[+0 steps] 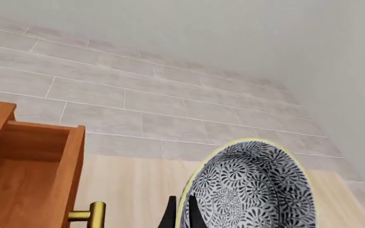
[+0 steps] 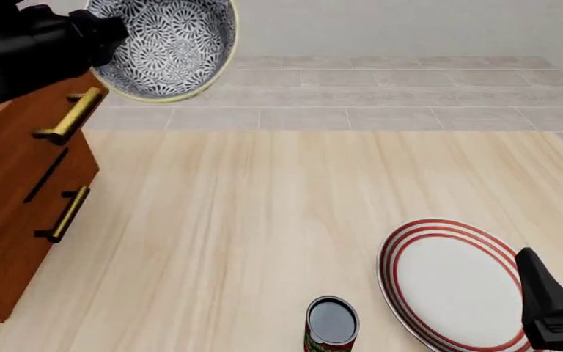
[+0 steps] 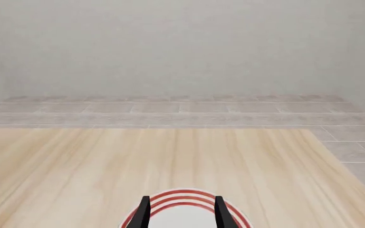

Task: Put the bowl on top of the cabinet.

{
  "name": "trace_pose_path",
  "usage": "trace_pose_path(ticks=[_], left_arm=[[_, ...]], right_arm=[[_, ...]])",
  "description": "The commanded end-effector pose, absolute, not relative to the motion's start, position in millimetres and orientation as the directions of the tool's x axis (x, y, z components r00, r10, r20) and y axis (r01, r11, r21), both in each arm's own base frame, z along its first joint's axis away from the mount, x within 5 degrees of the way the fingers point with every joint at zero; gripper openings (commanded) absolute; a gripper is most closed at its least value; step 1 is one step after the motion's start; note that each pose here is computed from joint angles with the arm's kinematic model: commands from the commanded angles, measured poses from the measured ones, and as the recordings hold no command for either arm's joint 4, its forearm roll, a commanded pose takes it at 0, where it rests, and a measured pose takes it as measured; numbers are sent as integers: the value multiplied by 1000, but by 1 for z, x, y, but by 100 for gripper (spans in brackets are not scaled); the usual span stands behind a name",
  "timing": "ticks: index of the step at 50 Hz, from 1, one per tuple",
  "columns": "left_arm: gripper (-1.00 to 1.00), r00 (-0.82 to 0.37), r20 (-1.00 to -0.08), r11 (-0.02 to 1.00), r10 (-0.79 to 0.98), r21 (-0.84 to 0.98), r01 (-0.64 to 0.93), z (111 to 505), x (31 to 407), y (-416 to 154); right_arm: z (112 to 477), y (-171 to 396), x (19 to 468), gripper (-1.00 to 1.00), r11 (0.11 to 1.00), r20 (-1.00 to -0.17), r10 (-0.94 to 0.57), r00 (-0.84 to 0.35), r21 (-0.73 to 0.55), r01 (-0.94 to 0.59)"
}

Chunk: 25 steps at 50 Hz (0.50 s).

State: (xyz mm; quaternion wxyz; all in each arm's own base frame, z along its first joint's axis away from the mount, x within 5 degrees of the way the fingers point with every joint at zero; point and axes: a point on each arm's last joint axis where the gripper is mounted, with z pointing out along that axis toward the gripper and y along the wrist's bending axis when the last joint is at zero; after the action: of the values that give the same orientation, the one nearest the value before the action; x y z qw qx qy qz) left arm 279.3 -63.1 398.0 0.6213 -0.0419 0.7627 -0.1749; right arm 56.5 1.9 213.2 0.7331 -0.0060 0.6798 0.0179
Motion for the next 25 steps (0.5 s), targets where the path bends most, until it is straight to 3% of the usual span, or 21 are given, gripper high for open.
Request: trace_pose_path(ticks=[1, 25], left_arm=[[-100, -182, -926, 931, -332, -352, 93, 409, 275, -42], [-100, -56, -936, 936, -349, -344, -75, 429, 255, 13]], right_arm=[[213, 2, 56, 100, 999, -997, 16, 75, 13, -38], [213, 3, 57, 100, 999, -997, 5, 74, 2, -45]])
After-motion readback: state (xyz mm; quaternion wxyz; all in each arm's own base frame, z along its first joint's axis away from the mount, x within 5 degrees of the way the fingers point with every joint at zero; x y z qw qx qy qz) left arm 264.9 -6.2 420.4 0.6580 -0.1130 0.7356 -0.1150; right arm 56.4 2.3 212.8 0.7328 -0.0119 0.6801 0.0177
